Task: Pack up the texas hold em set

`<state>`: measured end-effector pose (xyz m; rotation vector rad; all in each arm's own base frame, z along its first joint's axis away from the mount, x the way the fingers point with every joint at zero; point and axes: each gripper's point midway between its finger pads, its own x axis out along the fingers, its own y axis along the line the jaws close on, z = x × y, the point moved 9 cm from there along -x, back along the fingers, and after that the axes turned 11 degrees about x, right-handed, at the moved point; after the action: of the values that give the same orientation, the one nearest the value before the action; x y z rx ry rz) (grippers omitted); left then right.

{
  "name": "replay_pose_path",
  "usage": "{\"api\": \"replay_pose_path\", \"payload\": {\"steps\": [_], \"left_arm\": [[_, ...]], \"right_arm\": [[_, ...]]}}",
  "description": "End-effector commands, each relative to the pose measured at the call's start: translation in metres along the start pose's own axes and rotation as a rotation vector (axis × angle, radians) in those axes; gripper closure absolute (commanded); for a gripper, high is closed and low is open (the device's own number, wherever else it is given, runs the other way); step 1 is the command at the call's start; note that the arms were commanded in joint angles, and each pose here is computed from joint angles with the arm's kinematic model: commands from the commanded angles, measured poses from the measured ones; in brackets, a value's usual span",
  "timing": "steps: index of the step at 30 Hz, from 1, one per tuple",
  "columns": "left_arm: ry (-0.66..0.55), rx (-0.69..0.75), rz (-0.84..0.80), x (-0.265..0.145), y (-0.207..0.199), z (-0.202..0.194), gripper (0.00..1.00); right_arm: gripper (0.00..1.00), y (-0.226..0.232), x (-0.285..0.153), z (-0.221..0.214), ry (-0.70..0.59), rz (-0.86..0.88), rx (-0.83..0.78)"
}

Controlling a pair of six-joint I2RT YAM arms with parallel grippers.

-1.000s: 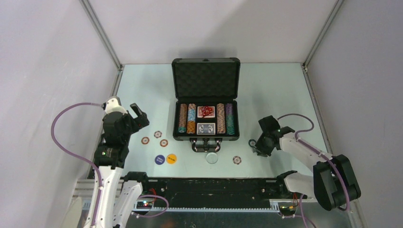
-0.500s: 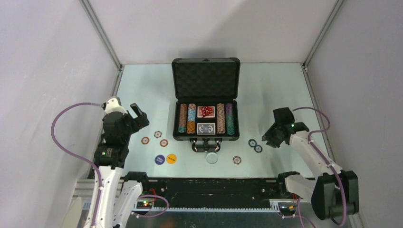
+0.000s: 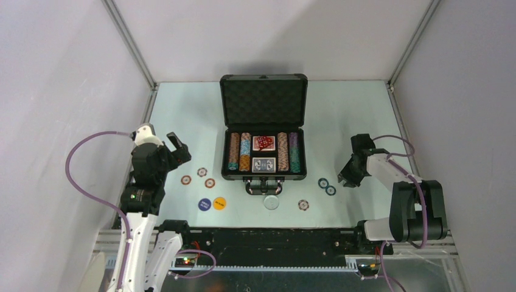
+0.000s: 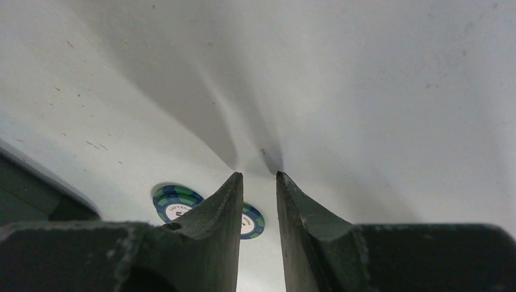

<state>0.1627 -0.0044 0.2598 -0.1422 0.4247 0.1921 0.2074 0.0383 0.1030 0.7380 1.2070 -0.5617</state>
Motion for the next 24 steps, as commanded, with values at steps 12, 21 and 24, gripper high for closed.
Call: {"api": "replay_pose_path", "payload": {"steps": [12, 21, 24], "left_arm": [[-0.028, 0.012, 0.009, 0.000, 0.002, 0.004, 0.02], [-0.029, 0.013, 0.007, 0.000, 0.002, 0.004, 0.02], [-0.030, 0.011, 0.008, 0.000, 0.002, 0.004, 0.02]], "right_arm": [[0.69, 0.006, 0.011, -0.026, 0.040, -0.009, -0.077], [0.69, -0.009, 0.004, -0.041, 0.026, -0.056, -0.101], [0.68, -0.013, 0.001, -0.044, 0.017, -0.060, -0.102]]}}
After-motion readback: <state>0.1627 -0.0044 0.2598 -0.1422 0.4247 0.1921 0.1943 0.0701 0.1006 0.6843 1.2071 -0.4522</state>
